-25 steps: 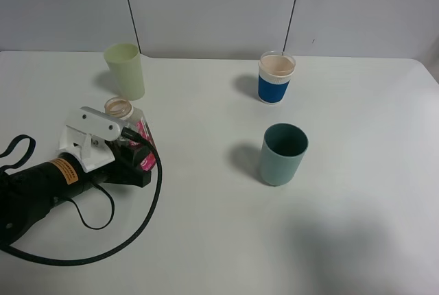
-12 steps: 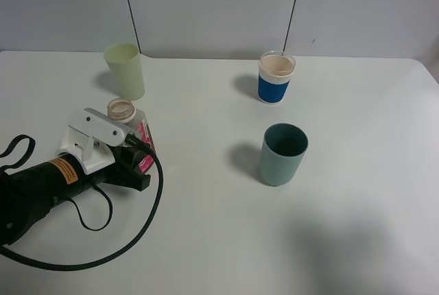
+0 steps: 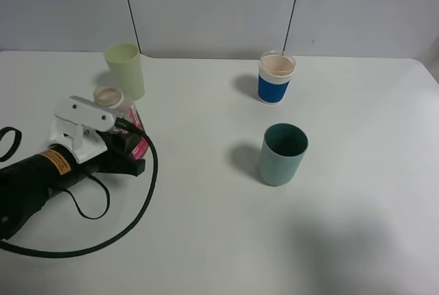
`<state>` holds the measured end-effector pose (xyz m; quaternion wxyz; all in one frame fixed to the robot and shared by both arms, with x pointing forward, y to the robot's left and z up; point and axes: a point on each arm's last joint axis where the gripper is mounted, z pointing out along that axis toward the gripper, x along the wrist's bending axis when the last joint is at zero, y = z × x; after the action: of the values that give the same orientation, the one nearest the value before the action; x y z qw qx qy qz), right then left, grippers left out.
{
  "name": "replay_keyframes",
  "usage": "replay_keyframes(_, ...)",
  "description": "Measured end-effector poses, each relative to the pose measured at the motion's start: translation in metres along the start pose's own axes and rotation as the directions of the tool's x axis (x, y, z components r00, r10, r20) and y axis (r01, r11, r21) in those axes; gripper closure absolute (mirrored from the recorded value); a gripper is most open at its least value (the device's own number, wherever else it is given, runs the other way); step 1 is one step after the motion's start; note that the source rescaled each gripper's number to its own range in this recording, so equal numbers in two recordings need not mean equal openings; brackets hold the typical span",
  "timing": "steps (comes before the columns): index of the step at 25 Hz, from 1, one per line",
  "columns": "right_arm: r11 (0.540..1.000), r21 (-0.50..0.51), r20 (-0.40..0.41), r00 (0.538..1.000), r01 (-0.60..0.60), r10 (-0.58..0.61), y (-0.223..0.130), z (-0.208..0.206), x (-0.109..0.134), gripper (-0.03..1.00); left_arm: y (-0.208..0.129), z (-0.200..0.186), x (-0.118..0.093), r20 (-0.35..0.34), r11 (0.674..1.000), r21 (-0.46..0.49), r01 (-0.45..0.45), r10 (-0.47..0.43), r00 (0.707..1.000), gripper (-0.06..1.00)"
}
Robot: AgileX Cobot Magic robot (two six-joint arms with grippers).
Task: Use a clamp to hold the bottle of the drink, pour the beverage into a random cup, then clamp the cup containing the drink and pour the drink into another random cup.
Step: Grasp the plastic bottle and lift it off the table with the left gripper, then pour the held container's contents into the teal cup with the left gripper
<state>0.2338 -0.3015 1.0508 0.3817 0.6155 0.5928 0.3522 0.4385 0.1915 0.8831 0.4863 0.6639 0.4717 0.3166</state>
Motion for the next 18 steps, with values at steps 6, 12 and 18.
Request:
replay_keyframes(6,1.000,0.000,0.000,1.000,0.000,0.000,0.000,0.000,0.000,-0.03,0.023,-0.012,0.010,-0.110,0.999,-0.031,-0.023,0.020,0.994,0.93)
replay_keyframes(12,1.000,0.000,0.000,1.000,0.000,0.000,0.000,0.000,0.000,-0.03,0.040,-0.022,0.016,-0.185,0.999,0.019,-0.029,0.032,0.982,0.93)
replay_keyframes(18,1.000,0.000,0.000,1.000,0.000,0.000,0.000,0.000,0.000,-0.03,0.071,-0.018,0.016,-0.233,0.993,0.085,-0.084,0.101,0.967,0.93)
